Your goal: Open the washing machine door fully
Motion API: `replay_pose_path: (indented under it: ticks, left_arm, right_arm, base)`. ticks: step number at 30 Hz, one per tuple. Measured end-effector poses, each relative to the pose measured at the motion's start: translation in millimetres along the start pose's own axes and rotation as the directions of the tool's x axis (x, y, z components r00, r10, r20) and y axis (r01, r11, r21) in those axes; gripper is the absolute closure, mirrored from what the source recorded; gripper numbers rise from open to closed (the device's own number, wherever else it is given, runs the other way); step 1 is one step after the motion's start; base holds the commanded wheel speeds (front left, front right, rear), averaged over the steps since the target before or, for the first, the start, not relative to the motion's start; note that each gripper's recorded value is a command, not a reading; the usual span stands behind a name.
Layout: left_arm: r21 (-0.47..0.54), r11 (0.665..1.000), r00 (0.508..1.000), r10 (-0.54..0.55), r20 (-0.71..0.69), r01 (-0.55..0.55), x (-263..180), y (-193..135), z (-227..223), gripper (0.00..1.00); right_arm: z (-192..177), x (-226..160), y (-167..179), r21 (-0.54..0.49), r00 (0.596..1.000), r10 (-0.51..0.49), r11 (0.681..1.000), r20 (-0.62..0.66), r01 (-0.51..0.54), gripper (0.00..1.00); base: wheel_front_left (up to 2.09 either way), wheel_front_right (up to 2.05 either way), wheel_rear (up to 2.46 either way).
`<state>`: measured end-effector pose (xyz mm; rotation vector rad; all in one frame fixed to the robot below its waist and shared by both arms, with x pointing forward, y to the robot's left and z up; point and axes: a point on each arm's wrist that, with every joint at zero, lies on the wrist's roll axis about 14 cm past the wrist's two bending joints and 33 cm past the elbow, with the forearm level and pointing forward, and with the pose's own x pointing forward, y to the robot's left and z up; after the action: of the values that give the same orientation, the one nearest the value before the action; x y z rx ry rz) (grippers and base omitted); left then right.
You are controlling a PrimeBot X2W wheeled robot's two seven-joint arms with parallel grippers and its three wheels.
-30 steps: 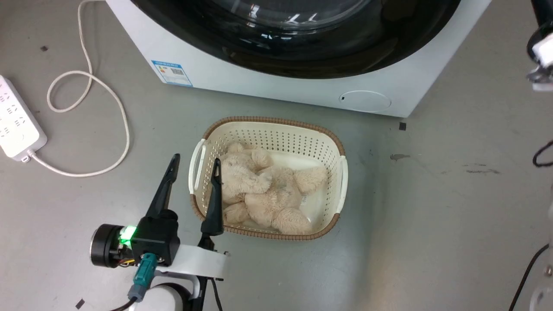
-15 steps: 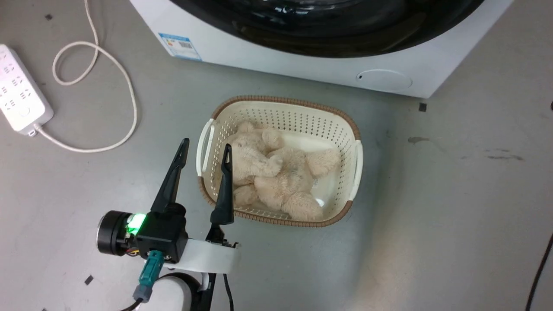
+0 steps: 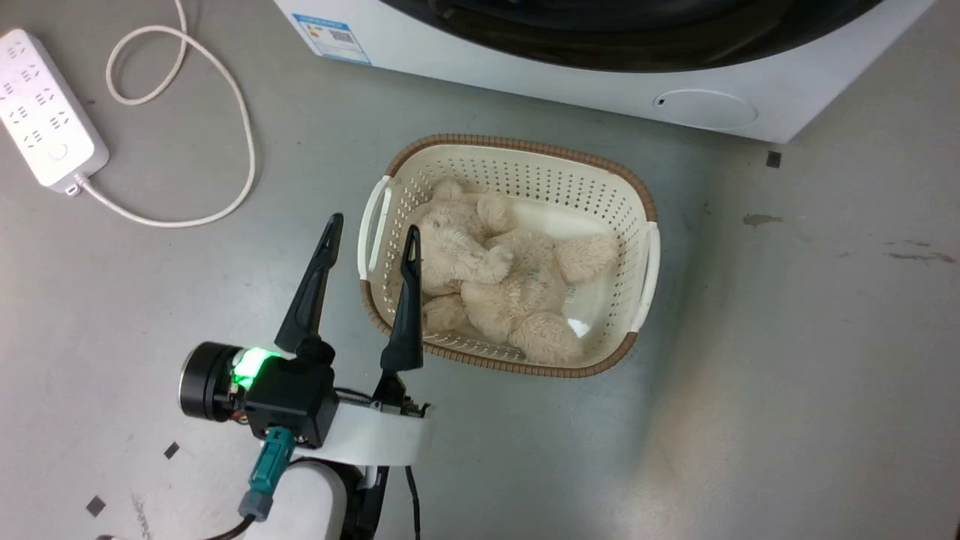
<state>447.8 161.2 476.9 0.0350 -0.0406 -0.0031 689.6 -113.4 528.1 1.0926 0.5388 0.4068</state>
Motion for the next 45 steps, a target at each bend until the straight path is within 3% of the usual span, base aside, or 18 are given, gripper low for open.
replay_pose_path:
  ticks: [8, 14, 24, 34, 45]
  left_arm:
    - [0.001, 1.000, 0.999, 0.014, 0.032, -0.014, 0, 3, 8, 0.00]
    - [-0.007, 1.000, 0.998, 0.014, 0.069, -0.014, -4, 2, 23, 0.00]
    - [-0.032, 0.999, 0.996, 0.004, 0.089, -0.001, -35, -2, 42, 0.00]
    - [-0.053, 0.998, 0.993, -0.020, 0.117, 0.026, -64, -8, 58, 0.00]
    - [-0.065, 0.998, 0.996, 0.000, 0.091, 0.006, -86, -1, 52, 0.00]
  right_arm:
    - [-10, 0, -2, 0.083, 0.995, 0.025, 0.996, -0.099, -0.017, 1.00]
    - [-22, -13, 16, 0.112, 0.985, 0.072, 0.992, -0.156, -0.054, 1.00]
    - [-97, -61, 20, 0.088, 0.951, 0.060, 0.995, -0.302, -0.035, 1.00]
    - [-170, -114, 39, 0.050, 0.882, 0.104, 0.995, -0.459, -0.092, 1.00]
    - [-264, -128, 72, 0.125, 0.746, 0.253, 0.967, -0.617, -0.224, 1.00]
  base:
    - [0.00, 0.00, 0.00]
    - [0.00, 0.00, 0.00]
    - [0.00, 0.00, 0.00]
    - [0.00, 0.00, 0.00]
    - [0.00, 0.00, 0.00]
